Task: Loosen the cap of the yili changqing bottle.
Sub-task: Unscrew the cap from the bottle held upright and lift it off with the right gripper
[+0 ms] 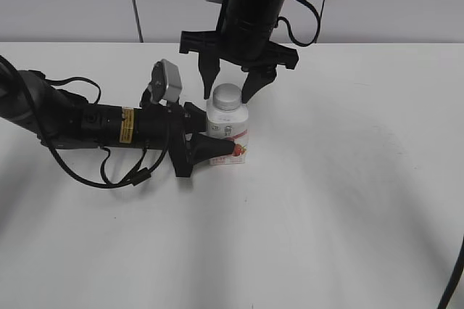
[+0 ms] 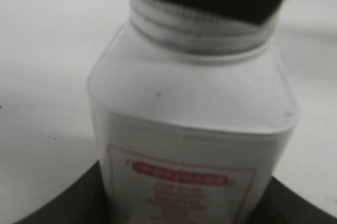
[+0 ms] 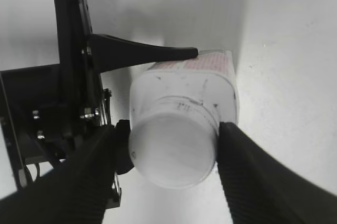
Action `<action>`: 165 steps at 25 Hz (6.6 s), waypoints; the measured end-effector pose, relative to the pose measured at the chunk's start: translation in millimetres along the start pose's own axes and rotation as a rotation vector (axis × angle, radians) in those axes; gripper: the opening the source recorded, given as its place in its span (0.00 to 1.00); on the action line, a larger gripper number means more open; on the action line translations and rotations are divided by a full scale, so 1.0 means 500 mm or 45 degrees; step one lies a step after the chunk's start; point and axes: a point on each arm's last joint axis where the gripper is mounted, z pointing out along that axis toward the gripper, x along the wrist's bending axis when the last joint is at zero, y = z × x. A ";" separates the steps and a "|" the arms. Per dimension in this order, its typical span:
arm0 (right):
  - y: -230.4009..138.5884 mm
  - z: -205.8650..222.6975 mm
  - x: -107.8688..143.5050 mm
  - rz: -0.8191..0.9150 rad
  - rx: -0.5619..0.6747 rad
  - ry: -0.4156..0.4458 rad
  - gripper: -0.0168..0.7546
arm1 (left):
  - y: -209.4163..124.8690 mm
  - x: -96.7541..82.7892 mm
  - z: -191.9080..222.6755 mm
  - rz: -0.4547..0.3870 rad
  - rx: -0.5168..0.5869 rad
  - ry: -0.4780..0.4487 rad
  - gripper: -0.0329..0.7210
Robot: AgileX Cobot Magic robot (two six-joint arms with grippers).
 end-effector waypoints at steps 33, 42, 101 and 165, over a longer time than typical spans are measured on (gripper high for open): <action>0.002 0.017 -0.004 -0.714 0.032 -0.013 0.54 | 0.000 0.001 -0.001 -0.002 -0.001 0.004 0.54; 0.003 0.017 -0.003 -1.413 0.029 -0.002 0.54 | 0.000 0.001 -0.001 -0.001 0.000 0.002 0.54; 0.000 -0.056 0.005 -0.990 -0.076 -0.046 0.72 | 0.000 0.001 -0.001 -0.001 -0.001 0.002 0.54; 0.002 -0.006 0.003 0.028 -0.006 0.006 0.70 | 0.000 0.001 -0.001 -0.002 -0.002 0.003 0.54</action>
